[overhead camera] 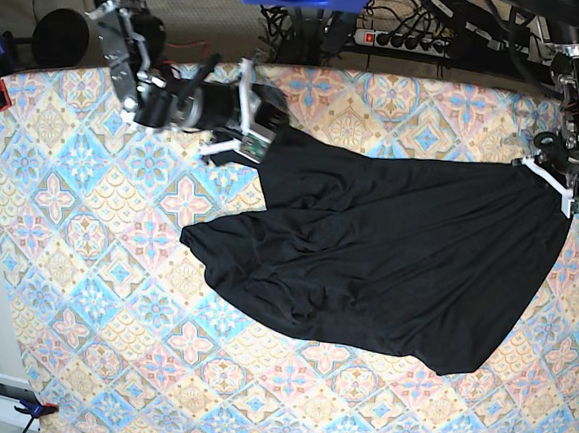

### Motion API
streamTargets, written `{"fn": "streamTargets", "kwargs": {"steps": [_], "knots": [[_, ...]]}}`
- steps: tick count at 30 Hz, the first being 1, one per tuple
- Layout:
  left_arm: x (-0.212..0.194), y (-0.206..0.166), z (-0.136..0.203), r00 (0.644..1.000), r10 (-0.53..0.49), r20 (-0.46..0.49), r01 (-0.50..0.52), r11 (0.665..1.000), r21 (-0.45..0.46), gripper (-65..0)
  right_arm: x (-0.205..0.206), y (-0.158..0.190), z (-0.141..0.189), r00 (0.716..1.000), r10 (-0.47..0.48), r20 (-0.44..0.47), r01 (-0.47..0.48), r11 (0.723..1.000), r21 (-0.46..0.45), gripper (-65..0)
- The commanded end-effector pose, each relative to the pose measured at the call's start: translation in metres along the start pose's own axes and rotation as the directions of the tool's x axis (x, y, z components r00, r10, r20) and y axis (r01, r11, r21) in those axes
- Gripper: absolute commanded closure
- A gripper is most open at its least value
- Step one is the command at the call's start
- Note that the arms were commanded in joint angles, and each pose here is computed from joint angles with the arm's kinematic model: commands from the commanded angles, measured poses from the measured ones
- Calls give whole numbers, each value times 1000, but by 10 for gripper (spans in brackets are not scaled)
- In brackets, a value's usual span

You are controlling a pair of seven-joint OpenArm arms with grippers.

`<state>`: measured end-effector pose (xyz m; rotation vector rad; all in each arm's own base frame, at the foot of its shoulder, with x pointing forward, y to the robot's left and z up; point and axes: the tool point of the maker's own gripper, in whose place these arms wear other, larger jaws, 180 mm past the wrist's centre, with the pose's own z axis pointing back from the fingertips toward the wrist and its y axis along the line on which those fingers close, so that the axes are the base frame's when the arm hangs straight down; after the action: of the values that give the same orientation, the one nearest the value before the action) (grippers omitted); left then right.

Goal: Layout the t-shirt on the table in an organized manner, then fold the t-shirt properly
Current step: 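Release the sleeve and move the right gripper to grasp the shirt edge, then lift the grasped shirt edge with the right gripper and reposition it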

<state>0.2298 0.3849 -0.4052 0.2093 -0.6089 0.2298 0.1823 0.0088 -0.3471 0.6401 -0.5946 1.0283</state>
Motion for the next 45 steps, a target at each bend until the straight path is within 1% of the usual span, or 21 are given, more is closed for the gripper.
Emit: {"fn": "streamTargets", "kwargs": {"steps": [1,4,8,11,13,15,18,19,23,25,27,29,31,32,34,36,37,39,42,44,45], "knots": [[10,5,4,999,-10,31,10,1000,14,-209,20,6,-1,997,24,68,-25,999,21,0],[15,-4,8,999,-8,54,9,1000,-4,-209,45,19,-12,991,41,126,-49,997,60,0],[7,-12,8,999,11,47,-11,1000,-19,-209,78,36,-24,975,55,214,-79,991,105,0],[4,-14,11,999,1,47,0,1000,-23,-209,85,32,-29,973,113,202,-132,988,83,0],[5,-15,14,999,-6,53,7,1000,-25,-209,89,33,-37,971,149,186,-168,981,92,0],[9,-18,16,998,-15,65,17,999,-30,-209,95,38,-50,969,172,178,-195,973,121,0],[16,-31,22,995,-15,99,19,999,-48,-209,106,58,-70,962,214,171,-245,951,188,0],[18,-35,25,994,-16,108,22,998,-53,-209,109,64,-76,960,221,171,-254,944,210,0],[9,-39,27,998,-15,59,18,998,-67,-209,120,87,-102,960,233,158,-271,917,292,0],[9,-40,27,998,-16,57,20,998,-68,-209,127,92,-114,961,219,168,-263,911,319,0],[7,-40,27,998,-17,53,21,997,-70,-209,137,96,-126,959,212,188,-264,909,322,-2],[9,-42,29,998,-24,62,28,997,-74,-209,137,87,-133,952,257,168,-296,914,278,-39],[7,-45,37,997,-47,69,52,996,-78,-212,134,77,-134,946,291,142,-318,919,234,-112],[7,-48,43,995,-59,79,66,994,-84,-212,137,71,-132,946,291,145,-317,924,213,-152],[9,-56,53,993,-67,98,78,991,-111,-213,149,57,-122,945,272,179,-302,938,170,-213],[0,-68,59,995,-79,65,89,984,-157,-213,157,40,-110,943,258,208,-286,951,117,-250],[-2,-73,63,995,-88,49,96,979,-178,-213,151,24,-102,948,249,199,-270,959,84,-255],[-11,-81,72,994,-113,9,112,969,-221,-213,147,-2,-84,947,250,202,-258,966,11,-244],[-31,-101,78,990,-136,-47,115,944,-309,-214,133,-38,-54,948,263,179,-250,964,-91,-215],[-43,-117,81,985,-155,-76,116,922,-369,-214,124,-50,-42,951,265,160,-247,961,-128,-201],[-47,-126,83,984,-157,-85,111,910,-399,-214,116,-52,-39,954,261,148,-243,961,-132,-196]]}}
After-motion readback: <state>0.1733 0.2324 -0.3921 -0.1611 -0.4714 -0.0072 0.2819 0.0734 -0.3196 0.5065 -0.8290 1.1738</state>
